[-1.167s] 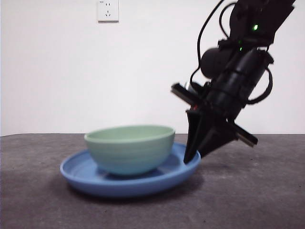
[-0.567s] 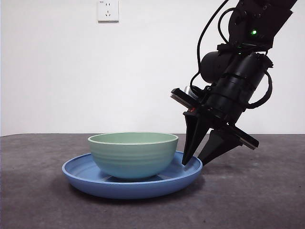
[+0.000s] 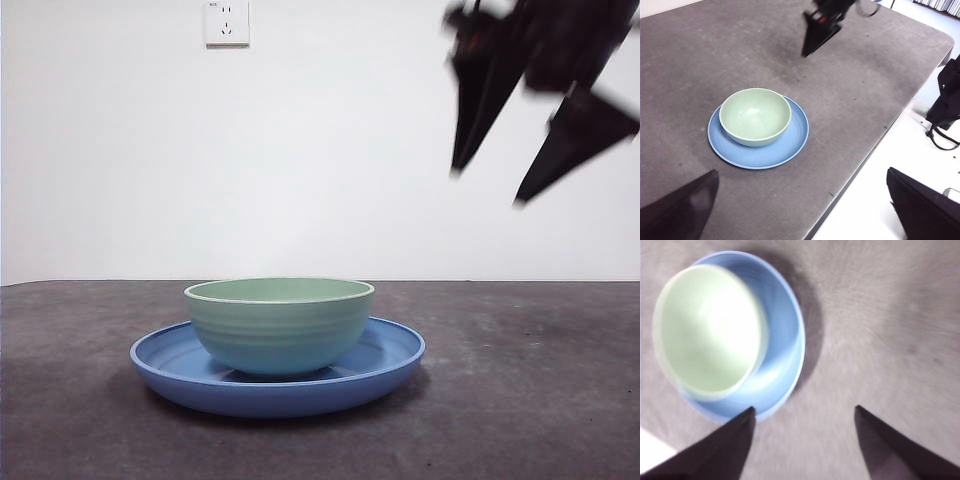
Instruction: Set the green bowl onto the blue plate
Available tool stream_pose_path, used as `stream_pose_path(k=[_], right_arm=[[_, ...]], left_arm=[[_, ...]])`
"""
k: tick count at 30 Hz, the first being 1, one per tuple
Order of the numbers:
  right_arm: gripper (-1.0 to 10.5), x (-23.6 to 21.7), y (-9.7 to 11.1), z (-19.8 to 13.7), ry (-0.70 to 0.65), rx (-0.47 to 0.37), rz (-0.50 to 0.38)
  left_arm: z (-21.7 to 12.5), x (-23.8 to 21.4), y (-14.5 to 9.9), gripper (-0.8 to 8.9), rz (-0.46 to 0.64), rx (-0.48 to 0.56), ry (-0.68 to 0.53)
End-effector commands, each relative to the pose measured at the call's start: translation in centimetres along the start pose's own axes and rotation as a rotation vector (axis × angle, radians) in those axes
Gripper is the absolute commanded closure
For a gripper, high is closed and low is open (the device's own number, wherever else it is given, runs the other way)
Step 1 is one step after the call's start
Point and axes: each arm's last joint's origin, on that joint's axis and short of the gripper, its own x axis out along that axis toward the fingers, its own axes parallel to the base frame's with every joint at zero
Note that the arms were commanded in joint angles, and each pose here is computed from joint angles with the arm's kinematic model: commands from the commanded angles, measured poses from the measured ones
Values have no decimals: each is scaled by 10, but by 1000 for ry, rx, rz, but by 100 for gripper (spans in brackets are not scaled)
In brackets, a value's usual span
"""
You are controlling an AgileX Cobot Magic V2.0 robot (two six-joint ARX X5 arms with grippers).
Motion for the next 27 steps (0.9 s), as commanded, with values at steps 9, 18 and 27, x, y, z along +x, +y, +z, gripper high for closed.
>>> stream_pose_path(k=[9,18,27], right_arm=[[452,-113,38,-82,-293,-209,67],[451,-132,31,-160,-441,-330,125],[450,-120,11,-203,-527,-357,155]], left_arm=[[3,-2,0,274,-2,7,-17],[3,-2,0,279,-2,7,-17],[1,-2,0,282,-3,6,3]])
